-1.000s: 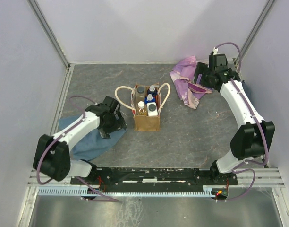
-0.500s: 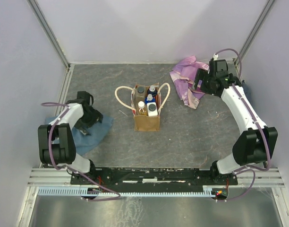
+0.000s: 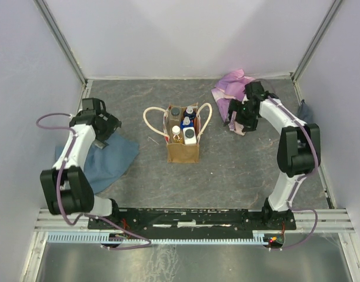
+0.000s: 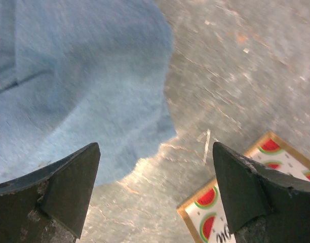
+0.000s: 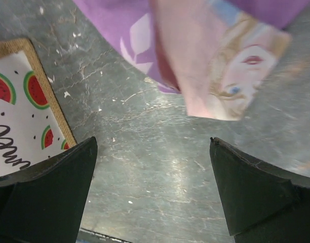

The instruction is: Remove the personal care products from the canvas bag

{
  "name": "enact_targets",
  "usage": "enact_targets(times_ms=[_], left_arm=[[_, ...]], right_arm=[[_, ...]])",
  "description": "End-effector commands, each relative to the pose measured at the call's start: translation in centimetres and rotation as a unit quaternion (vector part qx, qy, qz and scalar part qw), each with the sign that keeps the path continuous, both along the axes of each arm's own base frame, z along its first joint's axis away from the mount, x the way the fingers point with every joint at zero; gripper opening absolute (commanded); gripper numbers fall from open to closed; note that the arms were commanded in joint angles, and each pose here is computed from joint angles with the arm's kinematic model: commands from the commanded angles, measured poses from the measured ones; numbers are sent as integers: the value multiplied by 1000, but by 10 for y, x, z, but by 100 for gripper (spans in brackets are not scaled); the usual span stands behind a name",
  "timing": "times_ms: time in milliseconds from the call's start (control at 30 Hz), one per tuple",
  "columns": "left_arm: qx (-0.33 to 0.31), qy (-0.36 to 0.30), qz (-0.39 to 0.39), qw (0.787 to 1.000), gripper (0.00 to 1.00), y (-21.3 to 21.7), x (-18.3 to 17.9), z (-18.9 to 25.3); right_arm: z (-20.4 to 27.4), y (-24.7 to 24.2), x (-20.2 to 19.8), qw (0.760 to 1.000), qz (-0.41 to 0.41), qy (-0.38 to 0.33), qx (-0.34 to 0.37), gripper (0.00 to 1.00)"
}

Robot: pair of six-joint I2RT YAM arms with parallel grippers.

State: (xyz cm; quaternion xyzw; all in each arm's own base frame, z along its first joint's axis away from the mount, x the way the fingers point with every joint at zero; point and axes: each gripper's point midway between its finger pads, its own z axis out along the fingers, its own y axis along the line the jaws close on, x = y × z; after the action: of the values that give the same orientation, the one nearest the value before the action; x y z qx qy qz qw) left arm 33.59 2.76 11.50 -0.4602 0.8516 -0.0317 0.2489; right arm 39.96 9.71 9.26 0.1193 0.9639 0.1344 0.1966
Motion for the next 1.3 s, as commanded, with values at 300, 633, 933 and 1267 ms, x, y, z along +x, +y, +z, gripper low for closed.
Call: enact_targets(times_ms=[300, 633, 933, 1267], left_arm=[[-90, -116, -143, 979, 100, -60, -13, 44], [-102, -116, -171, 973, 100, -69, -21, 45], [-107, -122, -202, 966, 100, -75, -26, 48], [-98, -166, -209, 959, 100, -78, -27, 71]], right_arm=[[-18, 54, 76, 998, 25, -31, 54, 100], [-49, -64, 118, 987, -123, 9, -108, 100], [-18, -210, 76, 912, -243, 69, -323, 100], [92, -99, 68, 953, -162, -124, -223, 100]])
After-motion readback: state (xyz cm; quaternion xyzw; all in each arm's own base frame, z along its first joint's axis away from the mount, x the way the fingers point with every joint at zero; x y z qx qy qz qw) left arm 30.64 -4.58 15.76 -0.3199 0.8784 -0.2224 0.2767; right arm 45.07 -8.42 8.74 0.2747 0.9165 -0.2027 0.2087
